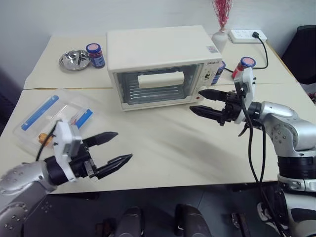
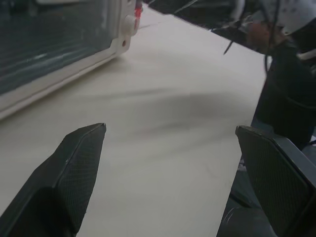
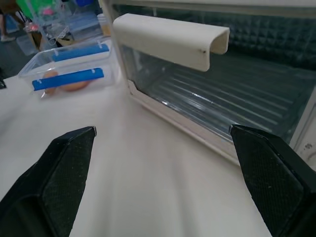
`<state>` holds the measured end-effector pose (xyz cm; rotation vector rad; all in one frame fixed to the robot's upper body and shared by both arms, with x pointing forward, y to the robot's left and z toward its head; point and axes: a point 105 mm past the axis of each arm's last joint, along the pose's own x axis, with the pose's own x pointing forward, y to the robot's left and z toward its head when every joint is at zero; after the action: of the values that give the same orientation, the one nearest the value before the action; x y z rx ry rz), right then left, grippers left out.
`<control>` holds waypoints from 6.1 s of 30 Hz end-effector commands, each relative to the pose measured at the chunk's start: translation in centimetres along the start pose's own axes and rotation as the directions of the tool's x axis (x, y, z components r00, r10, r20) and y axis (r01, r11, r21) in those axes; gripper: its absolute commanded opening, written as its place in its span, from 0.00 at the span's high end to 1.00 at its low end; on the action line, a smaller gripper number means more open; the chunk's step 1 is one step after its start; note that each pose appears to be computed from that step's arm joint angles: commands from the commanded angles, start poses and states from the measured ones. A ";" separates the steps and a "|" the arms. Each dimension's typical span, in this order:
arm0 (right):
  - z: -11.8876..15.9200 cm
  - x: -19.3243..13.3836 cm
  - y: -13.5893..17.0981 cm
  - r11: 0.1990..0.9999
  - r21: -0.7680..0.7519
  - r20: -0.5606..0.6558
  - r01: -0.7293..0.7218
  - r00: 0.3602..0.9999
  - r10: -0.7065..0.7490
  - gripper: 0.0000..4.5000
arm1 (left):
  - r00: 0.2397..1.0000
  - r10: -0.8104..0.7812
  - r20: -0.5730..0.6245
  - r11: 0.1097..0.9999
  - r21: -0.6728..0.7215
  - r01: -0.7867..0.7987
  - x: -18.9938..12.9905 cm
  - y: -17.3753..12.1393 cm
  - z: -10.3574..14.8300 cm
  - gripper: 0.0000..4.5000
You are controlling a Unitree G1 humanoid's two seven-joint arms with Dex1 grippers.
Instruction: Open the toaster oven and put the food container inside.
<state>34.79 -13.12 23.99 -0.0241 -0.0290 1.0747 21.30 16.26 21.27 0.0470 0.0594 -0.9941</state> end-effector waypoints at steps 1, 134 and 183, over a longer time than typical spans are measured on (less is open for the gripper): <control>1.5 1.8 -0.7 1.000 -0.024 0.067 0.003 0.998 -0.001 0.00 | 0.999 -0.015 0.043 0.999 0.048 0.013 -0.6 1.0 2.9 0.01; 6.3 -1.3 8.7 0.952 -0.151 0.015 -0.267 0.962 0.272 0.00 | -0.017 0.900 -0.435 -0.218 -0.417 -0.882 -14.4 14.7 -5.6 0.46; 3.9 -6.3 6.5 0.996 -0.084 0.034 0.015 0.999 -0.013 0.00 | 0.801 0.501 -0.327 0.831 -0.076 -0.551 8.3 10.4 3.2 0.99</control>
<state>26.77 -15.61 26.40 -0.0468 -0.0407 1.0588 34.29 14.81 22.75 0.0389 0.4488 -0.4430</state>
